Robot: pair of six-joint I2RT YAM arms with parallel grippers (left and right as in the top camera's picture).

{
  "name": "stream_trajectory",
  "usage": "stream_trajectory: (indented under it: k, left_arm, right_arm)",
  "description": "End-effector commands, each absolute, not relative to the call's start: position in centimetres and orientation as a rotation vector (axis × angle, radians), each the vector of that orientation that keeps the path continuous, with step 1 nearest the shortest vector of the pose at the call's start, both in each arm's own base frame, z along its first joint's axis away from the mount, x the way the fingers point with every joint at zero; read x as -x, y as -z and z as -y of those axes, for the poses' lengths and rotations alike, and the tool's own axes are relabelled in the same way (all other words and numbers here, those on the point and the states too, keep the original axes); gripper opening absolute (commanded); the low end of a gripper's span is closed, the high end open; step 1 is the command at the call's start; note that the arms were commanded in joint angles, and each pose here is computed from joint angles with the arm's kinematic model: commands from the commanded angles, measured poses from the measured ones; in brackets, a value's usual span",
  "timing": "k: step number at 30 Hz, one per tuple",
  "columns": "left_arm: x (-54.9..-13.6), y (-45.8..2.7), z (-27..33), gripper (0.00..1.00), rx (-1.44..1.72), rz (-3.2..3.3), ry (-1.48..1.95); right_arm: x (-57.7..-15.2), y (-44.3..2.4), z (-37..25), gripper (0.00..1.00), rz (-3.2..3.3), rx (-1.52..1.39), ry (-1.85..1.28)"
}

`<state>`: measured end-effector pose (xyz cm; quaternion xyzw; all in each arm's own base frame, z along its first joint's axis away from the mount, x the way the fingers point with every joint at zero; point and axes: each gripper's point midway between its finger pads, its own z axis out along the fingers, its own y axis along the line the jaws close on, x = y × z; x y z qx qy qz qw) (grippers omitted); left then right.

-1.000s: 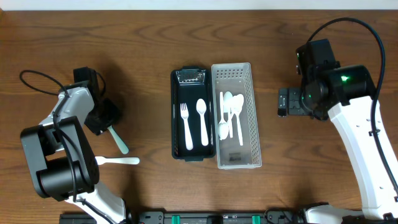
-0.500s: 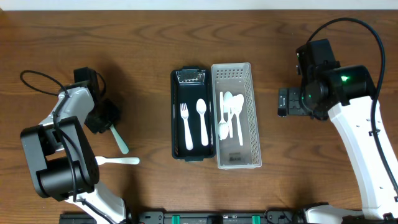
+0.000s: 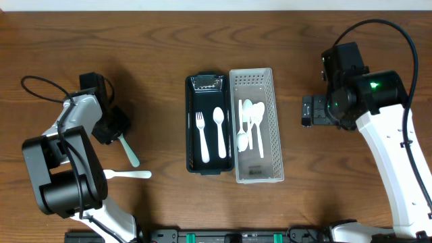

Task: Pack container
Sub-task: 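Move the left gripper to the pale-green fork and grasp it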

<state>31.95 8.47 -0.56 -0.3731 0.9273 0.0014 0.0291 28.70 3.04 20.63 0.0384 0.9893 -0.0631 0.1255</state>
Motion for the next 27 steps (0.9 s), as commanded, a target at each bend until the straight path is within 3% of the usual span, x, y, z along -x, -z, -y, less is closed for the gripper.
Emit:
stream_trajectory:
  k: [1,7,27]
  left_arm:
    - [-31.18,2.10,-8.98,0.44,1.163,-2.894,-0.060]
    - [-31.43,2.09,-9.06,0.42,1.159,-2.884,-0.059]
    - [-31.22,1.34,-8.86,0.14,1.075,-2.919,-0.064]
  right_arm:
    - [-28.71,-20.64,-2.61,0.99,-2.880,-0.099,0.208]
    - [-28.68,-20.64,-2.60,0.99,-2.882,-0.099,0.209]
    - [-28.64,-20.63,-2.59,0.99,-2.884,-0.095,0.210]
